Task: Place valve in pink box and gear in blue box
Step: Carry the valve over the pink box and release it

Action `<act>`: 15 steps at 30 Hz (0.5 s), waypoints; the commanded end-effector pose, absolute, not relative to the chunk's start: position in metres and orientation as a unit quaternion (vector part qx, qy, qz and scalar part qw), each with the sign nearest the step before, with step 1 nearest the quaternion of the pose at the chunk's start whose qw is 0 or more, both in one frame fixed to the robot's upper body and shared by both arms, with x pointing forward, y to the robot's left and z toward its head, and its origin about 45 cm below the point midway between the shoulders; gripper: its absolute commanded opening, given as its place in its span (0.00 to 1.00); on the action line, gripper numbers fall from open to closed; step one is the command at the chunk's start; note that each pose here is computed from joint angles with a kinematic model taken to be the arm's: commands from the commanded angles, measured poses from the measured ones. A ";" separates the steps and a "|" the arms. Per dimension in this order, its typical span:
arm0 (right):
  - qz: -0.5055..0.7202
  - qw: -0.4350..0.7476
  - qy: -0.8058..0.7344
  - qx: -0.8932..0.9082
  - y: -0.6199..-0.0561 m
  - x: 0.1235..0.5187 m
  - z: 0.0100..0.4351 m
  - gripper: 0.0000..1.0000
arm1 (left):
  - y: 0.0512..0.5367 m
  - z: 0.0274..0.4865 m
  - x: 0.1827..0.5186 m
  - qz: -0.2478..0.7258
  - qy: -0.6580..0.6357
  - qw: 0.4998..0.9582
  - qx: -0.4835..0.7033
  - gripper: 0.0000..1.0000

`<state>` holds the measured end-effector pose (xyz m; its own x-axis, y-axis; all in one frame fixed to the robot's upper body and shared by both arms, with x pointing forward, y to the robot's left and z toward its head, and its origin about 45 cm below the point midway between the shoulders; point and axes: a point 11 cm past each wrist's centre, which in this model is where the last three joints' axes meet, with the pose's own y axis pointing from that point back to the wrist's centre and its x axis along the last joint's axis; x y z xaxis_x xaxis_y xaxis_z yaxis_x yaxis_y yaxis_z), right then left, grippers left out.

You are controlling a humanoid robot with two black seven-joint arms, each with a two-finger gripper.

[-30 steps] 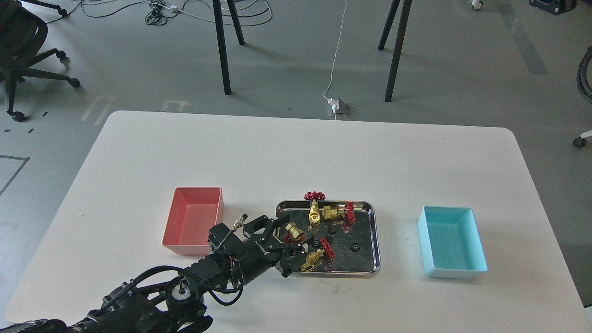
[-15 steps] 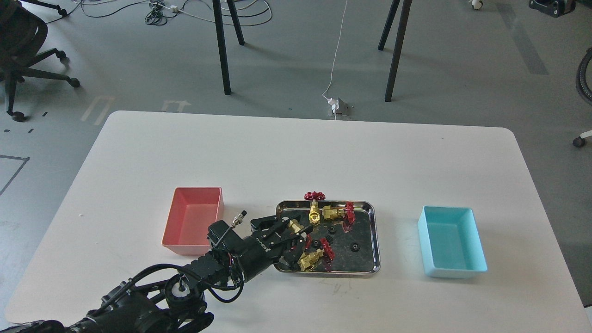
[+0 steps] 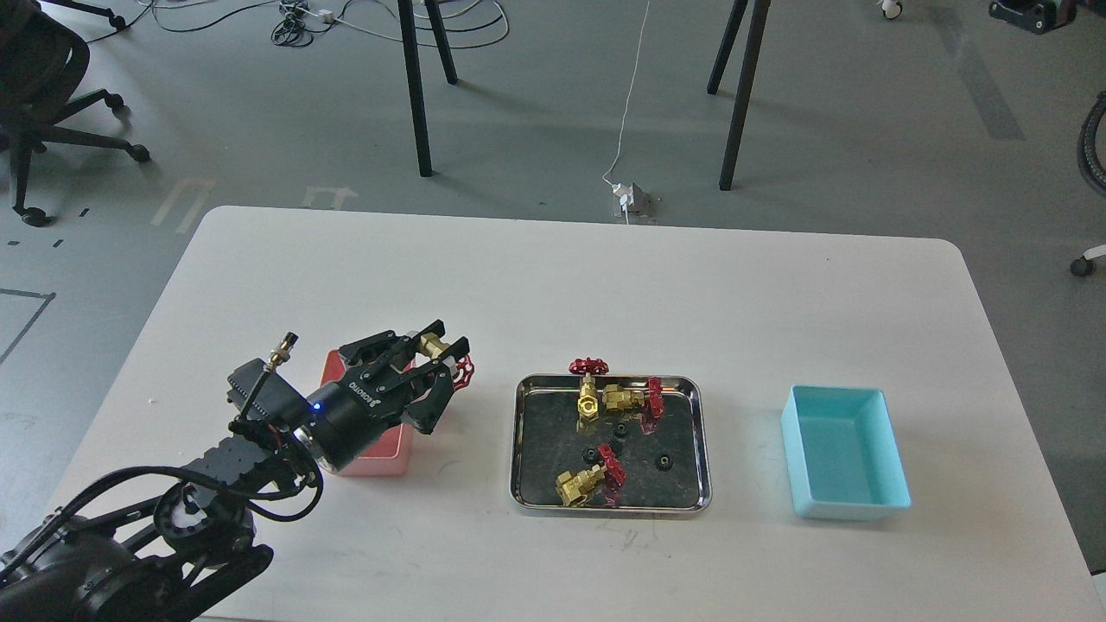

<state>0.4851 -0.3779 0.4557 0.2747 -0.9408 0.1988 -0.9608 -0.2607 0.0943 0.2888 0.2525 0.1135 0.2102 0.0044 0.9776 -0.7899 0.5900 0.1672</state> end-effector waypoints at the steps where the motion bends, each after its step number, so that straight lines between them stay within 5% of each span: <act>1: 0.051 0.098 -0.600 0.792 -0.378 0.485 0.456 0.99 | 0.282 0.107 0.282 0.275 -0.554 0.685 0.385 0.14; 15: 0.053 0.097 -0.602 0.791 -0.380 0.484 0.458 0.99 | 0.337 0.075 0.277 0.269 -0.522 0.662 0.466 0.15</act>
